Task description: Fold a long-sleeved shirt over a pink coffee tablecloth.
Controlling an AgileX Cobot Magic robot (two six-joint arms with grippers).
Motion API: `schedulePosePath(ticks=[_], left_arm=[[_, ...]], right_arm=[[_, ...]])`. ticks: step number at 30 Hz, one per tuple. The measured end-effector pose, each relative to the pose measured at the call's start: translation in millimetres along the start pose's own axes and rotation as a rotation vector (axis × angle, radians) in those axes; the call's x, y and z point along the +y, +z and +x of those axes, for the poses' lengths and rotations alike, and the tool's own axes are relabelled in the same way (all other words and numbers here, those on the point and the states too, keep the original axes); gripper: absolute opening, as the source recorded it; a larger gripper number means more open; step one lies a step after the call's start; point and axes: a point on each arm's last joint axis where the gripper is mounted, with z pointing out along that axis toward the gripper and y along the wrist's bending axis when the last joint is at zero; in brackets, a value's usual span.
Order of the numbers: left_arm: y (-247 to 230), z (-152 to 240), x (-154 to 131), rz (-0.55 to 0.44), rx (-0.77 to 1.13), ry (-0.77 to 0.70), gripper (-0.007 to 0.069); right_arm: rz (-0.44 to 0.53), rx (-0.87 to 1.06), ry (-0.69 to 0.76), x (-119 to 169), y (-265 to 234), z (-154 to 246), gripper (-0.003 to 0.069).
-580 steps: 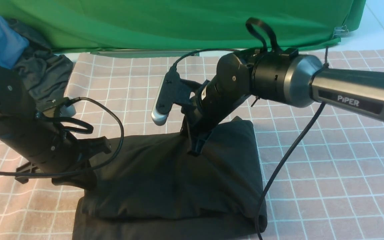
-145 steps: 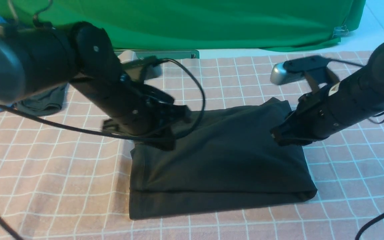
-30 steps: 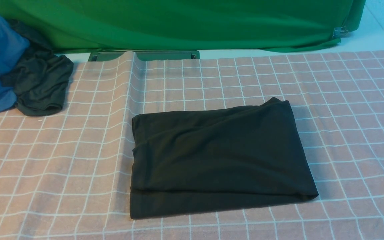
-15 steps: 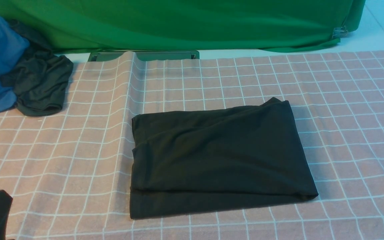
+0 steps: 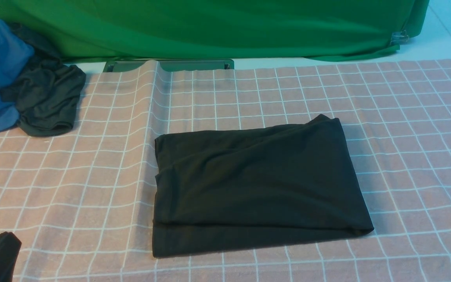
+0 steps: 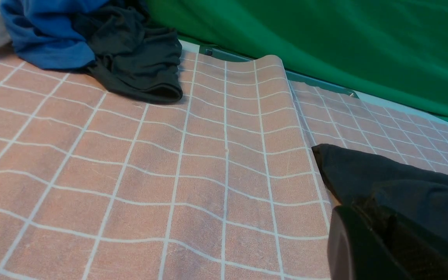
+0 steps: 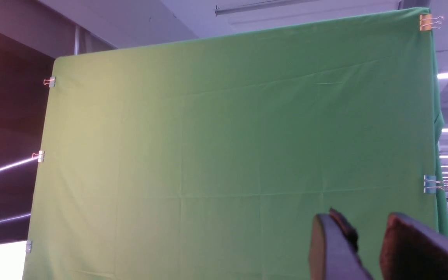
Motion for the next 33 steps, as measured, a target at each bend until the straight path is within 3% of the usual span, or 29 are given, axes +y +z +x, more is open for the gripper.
schedulePosePath(ticks=[13,18,22,26,31,33], left_arm=[[0,0,0,-0.002,0.000,0.007,0.0006],[0,0,0,-0.002,0.000,0.007,0.0006],[0,0,0,-0.002,0.001,0.007,0.0006],[0,0,0,-0.002,0.001,0.008,0.0006],[0,0,0,-0.002,0.001,0.008,0.0006],[0,0,0,-0.002,0.000,0.009,0.0006]], right_arm=[[0.000,0.000,0.004,0,0,0,0.0237],[0.043,0.079,-0.076,-1,-1,7,0.0237],[0.115,0.307,-0.169,-3,-6,35,0.0237],[0.248,0.609,-0.259,-14,-28,104,0.0238],[0.316,0.797,-0.230,-19,-60,162,0.0238],[0.316,0.807,-0.224,-18,-66,165,0.0238]])
